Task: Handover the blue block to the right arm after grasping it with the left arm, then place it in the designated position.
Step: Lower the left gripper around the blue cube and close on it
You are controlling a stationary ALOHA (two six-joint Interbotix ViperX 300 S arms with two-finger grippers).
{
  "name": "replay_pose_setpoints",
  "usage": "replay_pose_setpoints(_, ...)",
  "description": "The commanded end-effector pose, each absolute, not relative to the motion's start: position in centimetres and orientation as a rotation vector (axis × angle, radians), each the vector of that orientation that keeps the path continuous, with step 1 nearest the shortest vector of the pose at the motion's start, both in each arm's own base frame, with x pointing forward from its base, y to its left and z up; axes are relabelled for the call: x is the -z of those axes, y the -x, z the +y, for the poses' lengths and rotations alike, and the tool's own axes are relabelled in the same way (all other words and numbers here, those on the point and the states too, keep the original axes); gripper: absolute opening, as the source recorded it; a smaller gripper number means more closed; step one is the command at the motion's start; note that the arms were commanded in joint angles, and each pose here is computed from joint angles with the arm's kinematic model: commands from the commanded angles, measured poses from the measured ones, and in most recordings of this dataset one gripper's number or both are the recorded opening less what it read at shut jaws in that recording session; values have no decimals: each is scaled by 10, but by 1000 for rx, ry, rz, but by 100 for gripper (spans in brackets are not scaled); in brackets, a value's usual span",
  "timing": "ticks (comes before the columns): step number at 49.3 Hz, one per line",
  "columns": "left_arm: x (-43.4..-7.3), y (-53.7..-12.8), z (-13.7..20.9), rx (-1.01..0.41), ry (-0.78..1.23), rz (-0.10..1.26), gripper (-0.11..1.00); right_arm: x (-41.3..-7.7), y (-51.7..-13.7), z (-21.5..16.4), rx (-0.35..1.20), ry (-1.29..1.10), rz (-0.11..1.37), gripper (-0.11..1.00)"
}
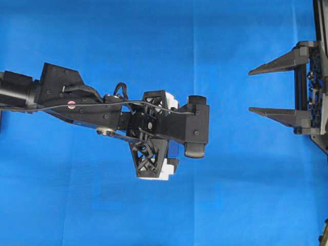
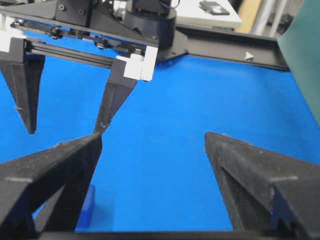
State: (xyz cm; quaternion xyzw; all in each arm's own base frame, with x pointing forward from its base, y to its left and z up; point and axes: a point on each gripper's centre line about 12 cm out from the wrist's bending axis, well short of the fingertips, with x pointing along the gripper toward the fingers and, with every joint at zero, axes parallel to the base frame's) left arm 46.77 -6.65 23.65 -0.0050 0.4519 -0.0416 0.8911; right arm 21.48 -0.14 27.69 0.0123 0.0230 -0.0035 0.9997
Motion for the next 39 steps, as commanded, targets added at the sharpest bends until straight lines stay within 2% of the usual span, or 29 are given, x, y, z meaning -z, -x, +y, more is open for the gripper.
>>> replay_pose_setpoints(1, -251, -470, -66, 86, 13, 898, 91, -284, -217, -2, 11, -29, 26, 96)
replay_pose_setpoints(18, -247, -468, -66, 87, 11, 911, 91, -285, -217, -2, 11, -29, 23, 96)
replay_pose_setpoints(39, -195, -466, -66, 88, 15, 889, 91, -281, -219, -2, 11, -29, 37, 96)
